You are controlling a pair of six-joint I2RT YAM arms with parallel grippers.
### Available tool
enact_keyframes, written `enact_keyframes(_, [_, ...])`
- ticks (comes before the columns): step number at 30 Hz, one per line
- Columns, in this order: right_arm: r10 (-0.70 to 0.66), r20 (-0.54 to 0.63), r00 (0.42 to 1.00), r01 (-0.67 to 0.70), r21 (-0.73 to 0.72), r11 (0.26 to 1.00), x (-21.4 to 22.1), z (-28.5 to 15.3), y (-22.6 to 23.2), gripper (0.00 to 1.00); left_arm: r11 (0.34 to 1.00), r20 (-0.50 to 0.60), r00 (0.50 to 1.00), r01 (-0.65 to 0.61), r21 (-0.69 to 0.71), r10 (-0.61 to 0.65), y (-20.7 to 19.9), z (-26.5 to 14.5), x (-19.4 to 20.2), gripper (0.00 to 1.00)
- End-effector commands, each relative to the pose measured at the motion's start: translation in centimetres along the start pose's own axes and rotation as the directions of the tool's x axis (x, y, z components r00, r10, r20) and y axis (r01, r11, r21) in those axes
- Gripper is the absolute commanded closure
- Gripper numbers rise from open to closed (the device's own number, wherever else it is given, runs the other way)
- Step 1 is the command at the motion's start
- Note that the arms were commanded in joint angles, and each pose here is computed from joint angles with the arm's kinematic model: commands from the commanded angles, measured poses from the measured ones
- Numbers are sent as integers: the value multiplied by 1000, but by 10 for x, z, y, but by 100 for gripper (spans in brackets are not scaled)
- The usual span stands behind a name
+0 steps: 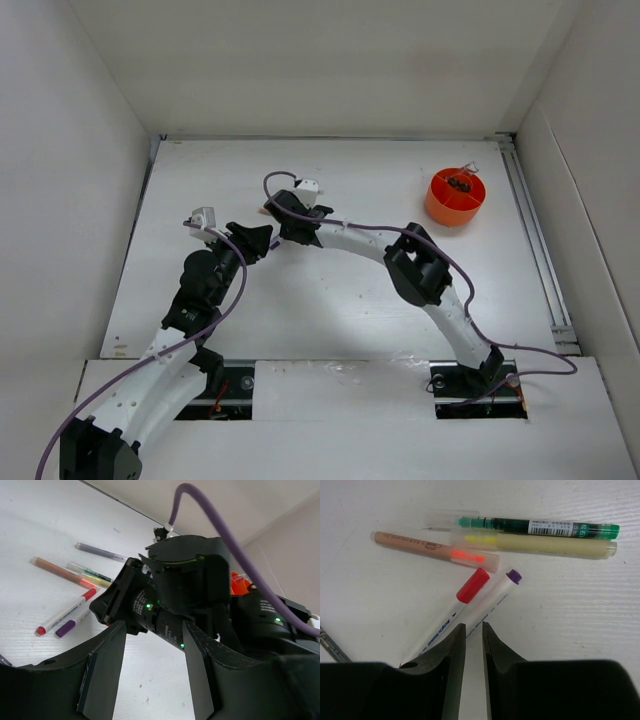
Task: Sort the stationery into containers
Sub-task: Move the pen to the center of the board.
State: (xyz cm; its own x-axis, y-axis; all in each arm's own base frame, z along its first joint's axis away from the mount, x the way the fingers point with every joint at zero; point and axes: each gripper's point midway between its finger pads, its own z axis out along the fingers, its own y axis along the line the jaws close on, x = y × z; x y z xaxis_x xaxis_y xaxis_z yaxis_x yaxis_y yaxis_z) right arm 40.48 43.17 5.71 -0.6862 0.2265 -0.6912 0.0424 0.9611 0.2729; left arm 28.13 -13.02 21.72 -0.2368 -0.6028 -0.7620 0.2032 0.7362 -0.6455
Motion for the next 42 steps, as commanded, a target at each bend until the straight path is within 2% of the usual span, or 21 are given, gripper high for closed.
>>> enact_keyframes(1, [12, 11, 1000, -12, 20, 1000, -7, 12, 1, 75, 999, 35, 999, -13, 38, 12, -8, 1, -9, 55])
enact_keyframes(9, [27, 23, 999, -28, 19, 999, -10, 14, 4, 79, 999, 35, 999, -13, 38, 12, -8, 1, -9, 55])
enact_keyframes(12, [3, 4, 1000, -3, 79, 997, 3, 17, -16, 79, 999, 35, 999, -13, 38, 12, -8, 1, -9, 55])
enact_keyframes(14, [-16, -8, 1000, 16, 113, 994, 12, 15, -32, 74, 999, 29, 1000, -13, 46, 12, -9, 0, -8, 55])
enact_keyframes(15, [-18, 1, 1000, 17, 121, 992, 9, 10, -36, 68, 999, 36, 999, -13, 51, 11, -11, 0, -10, 55])
enact_keyframes(19, [-42, -12, 999, 43, 164, 985, 17, 2, -58, 60, 998, 43, 999, -13, 57, 10, -13, -1, -12, 55])
enact_keyframes(23, [-61, -15, 998, 63, 180, 982, 20, -9, -74, 60, 999, 51, 999, -21, 47, 19, -11, -2, -14, 55])
enact_keyframes(26, [-74, -17, 997, 75, 164, 984, 21, -21, -83, 64, 999, 60, 998, -21, 37, 18, -9, -3, -16, 55])
enact_keyframes(28, [-79, -39, 996, 84, 136, 987, 29, -25, -87, 71, 1000, 84, 996, -19, 24, 17, -8, -4, -21, 55])
enact_keyframes(31, [-108, -73, 991, 114, 84, 990, 33, -34, -85, 71, 1000, 105, 994, -25, -5, 26, 0, -5, -23, 55])
enact_keyframes(33, [-131, -82, 988, 137, 77, 988, 35, -34, -85, 67, 999, 105, 994, -25, -40, 29, 10, -4, -18, 55])
enact_keyframes(34, [-129, -80, 988, 135, 74, 988, 31, -36, -82, 59, 998, 123, 992, -22, -62, 30, 16, -5, -19, 55])
enact_keyframes(37, [-151, -74, 986, 157, 89, 984, 27, -28, -84, 49, 996, 147, 989, -18, -90, 31, 25, -5, -19, 55])
enact_keyframes(40, [-153, -99, 983, 164, 112, 980, 29, -16, -94, 52, 995, 135, 990, -20, -99, 34, 25, -6, -18, 54])
enact_keyframes(41, [-152, -105, 983, 163, 106, 981, 30, -17, -93, 57, 996, 110, 993, -25, -87, 34, 24, -6, -13, 54])
enact_keyframes(42, [-148, -109, 983, 160, 118, 980, 30, -12, -99, 57, 995, 101, 994, -26, -94, 36, 26, -6, -11, 54])
